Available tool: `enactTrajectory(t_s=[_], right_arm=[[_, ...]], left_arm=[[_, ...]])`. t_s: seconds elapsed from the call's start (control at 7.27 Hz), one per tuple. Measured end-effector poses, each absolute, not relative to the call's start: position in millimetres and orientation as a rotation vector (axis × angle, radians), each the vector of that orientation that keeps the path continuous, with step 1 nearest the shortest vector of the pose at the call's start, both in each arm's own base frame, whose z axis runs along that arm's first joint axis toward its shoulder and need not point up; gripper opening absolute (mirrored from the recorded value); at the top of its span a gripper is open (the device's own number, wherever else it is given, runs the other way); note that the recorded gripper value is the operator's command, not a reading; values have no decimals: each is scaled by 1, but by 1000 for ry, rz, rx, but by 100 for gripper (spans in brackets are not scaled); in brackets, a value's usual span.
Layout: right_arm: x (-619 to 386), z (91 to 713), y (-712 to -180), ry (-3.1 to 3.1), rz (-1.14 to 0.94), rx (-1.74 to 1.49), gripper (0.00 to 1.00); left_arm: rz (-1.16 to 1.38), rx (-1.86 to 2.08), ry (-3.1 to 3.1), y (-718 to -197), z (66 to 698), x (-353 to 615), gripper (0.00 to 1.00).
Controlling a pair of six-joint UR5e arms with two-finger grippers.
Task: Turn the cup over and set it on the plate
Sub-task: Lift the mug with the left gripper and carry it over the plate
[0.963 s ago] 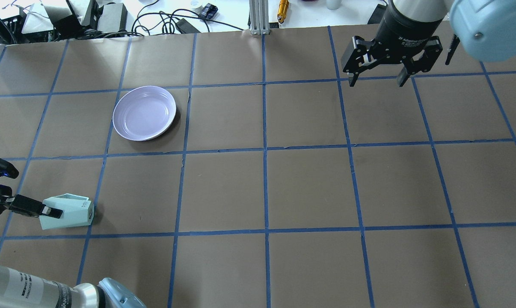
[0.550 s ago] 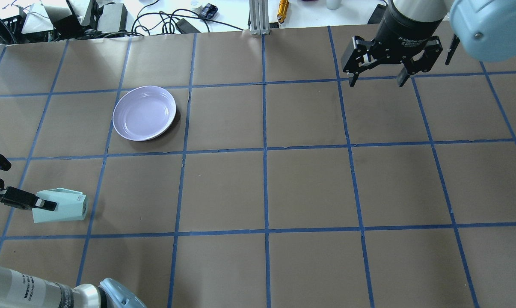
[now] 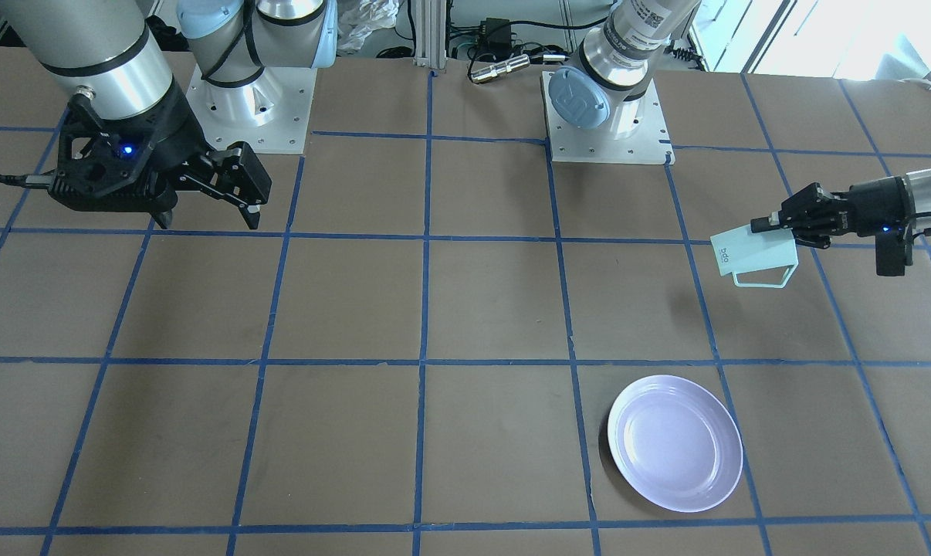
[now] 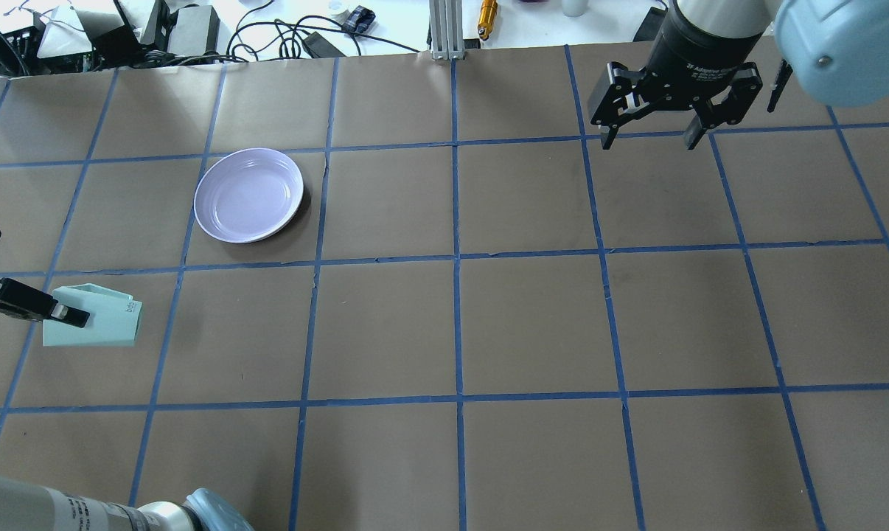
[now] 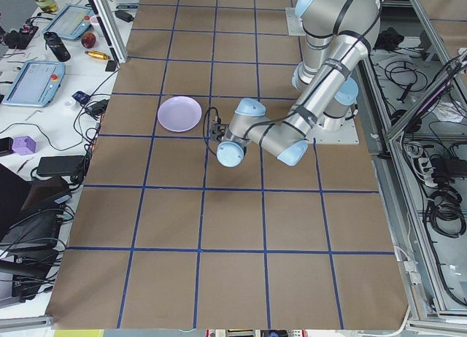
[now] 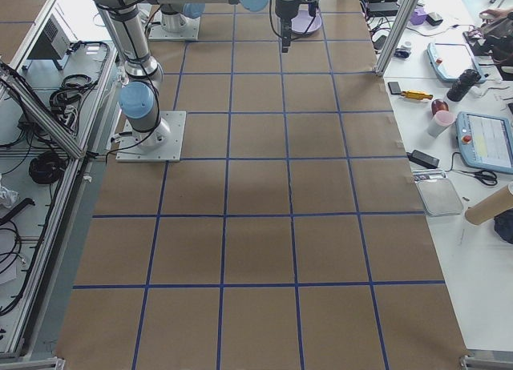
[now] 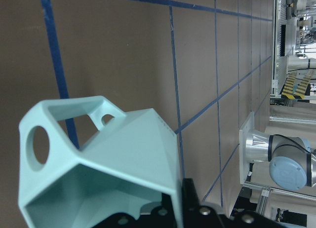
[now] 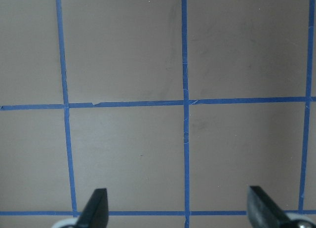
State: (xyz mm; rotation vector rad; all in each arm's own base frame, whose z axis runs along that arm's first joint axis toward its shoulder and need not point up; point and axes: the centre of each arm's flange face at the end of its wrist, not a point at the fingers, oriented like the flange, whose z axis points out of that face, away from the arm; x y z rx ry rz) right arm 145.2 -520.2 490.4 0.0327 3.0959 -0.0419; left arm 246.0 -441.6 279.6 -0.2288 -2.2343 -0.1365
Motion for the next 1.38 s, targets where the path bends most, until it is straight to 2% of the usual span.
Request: enactTrajectory(t_s=[0.41, 0.69, 1.1, 1.38], right_arm=[[145, 490, -520, 3096, -42, 35, 100], [145, 490, -520, 3096, -42, 34, 100], [145, 490, -520, 3096, -42, 33, 100], [145, 490, -520, 3096, -42, 32, 100]], left_arm=[[-221, -296, -2479, -489, 360, 157, 0], [-236, -340, -2660, -521, 384, 95, 0], [-142, -514, -2912, -564, 384, 15, 0], [-77, -660, -3011, -593, 361, -7, 0]])
